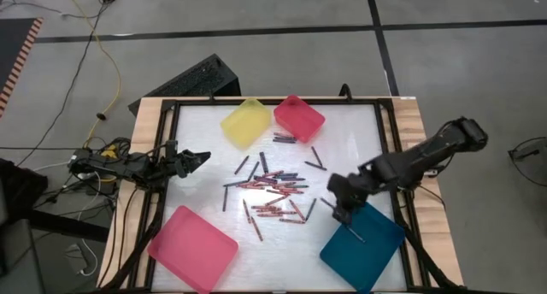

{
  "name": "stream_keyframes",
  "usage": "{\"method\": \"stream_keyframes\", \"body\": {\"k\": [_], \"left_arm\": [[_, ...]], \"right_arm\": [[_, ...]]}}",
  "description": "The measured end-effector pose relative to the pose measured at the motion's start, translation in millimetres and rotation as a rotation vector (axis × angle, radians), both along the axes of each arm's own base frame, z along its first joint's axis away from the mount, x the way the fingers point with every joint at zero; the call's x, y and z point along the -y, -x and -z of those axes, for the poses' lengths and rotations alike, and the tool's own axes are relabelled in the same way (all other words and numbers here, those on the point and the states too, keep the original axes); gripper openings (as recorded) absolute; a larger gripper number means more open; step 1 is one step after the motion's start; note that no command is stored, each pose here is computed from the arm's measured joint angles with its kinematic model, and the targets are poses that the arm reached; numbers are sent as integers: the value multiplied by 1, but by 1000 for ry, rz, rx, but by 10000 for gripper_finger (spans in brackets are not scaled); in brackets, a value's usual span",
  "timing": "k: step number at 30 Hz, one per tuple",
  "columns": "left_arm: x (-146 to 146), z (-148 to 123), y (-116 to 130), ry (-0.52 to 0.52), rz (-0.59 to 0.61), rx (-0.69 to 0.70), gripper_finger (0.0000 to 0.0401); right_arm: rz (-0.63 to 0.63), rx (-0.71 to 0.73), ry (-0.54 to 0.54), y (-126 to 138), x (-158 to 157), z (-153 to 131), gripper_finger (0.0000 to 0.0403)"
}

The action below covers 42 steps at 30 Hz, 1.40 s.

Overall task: Sort crayons
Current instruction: Put the blue crayon into the blue bin

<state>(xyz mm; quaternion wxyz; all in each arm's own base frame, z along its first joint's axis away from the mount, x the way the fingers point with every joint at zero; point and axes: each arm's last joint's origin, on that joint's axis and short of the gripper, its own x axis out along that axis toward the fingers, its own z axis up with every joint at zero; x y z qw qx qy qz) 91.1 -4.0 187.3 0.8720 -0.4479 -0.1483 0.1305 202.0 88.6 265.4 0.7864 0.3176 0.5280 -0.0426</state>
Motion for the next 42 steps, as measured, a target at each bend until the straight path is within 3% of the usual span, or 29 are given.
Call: {"method": "stream_keyframes", "body": {"k": [7, 11, 15, 27, 34, 42], "left_arm": [[0, 0, 0, 7, 1, 3, 199], [0, 0, 0, 7, -4, 0, 199], [0, 1, 0, 6, -5, -7, 199], [0, 2, 0, 18, -9, -13, 199], [0, 2, 0, 34, -6, -7, 199], [0, 2, 0, 32, 6, -8, 199]], "right_arm": [[6, -118, -141, 34, -54, 0, 3], [65, -191, -145, 49, -77, 7, 3], [119, -257, -83, 56, -92, 22, 3], [232, -424, 119, 34, -104, 76, 4], [170, -394, 114, 18, -106, 88, 11], [153, -410, 115, 15, -103, 88, 58]]}}
